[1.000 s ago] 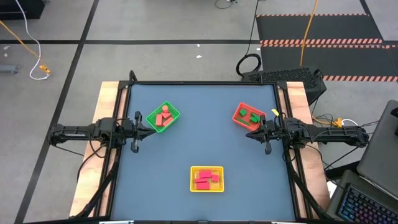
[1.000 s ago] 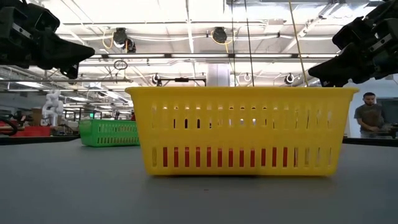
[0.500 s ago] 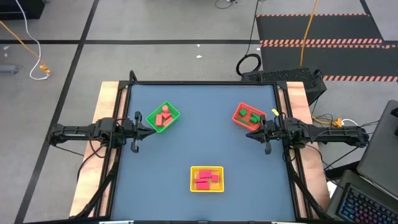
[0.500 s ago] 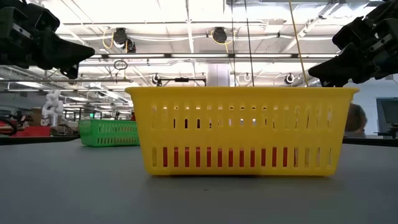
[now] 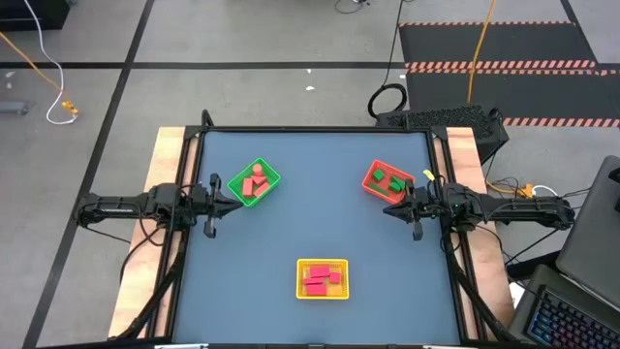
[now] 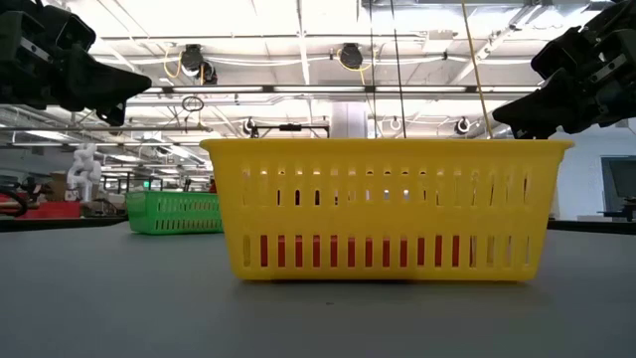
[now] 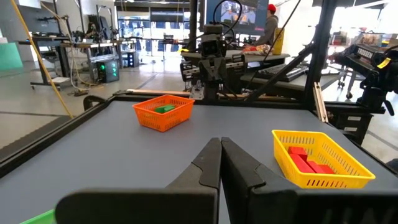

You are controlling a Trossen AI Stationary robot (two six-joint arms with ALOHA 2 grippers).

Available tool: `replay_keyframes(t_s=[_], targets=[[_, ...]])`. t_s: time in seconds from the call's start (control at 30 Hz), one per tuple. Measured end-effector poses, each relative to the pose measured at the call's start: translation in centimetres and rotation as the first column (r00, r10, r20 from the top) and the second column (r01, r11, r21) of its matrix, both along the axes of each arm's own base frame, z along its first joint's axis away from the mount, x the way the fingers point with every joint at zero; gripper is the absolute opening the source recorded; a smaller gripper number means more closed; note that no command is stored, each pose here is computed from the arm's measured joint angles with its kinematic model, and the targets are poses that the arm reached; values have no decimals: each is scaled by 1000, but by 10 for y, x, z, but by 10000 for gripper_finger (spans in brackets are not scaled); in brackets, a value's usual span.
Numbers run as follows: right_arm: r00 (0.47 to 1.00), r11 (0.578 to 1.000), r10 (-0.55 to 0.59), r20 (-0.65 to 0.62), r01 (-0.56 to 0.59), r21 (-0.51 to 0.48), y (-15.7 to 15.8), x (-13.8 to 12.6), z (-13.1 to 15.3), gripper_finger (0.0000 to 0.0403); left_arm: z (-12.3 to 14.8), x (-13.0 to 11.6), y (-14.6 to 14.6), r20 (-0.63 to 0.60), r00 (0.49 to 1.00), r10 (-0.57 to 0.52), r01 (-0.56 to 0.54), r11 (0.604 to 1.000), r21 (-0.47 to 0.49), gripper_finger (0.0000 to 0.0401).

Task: Sort & place blocks by color
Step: Return to Home Position

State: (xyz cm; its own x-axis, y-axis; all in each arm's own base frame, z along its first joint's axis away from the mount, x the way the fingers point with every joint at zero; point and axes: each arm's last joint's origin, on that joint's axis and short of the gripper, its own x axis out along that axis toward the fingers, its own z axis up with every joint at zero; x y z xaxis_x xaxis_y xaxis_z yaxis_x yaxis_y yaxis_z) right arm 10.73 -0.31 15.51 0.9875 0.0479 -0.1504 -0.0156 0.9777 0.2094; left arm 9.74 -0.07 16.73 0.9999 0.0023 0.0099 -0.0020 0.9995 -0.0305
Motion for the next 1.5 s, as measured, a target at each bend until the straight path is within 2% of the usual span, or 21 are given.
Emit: replay_keyframes(t_s=[1.5], targets=[[1000, 1000, 0, 0, 0, 0, 0, 0, 0, 0, 4, 0, 0, 47, 999, -1, 1, 1000, 0, 6]])
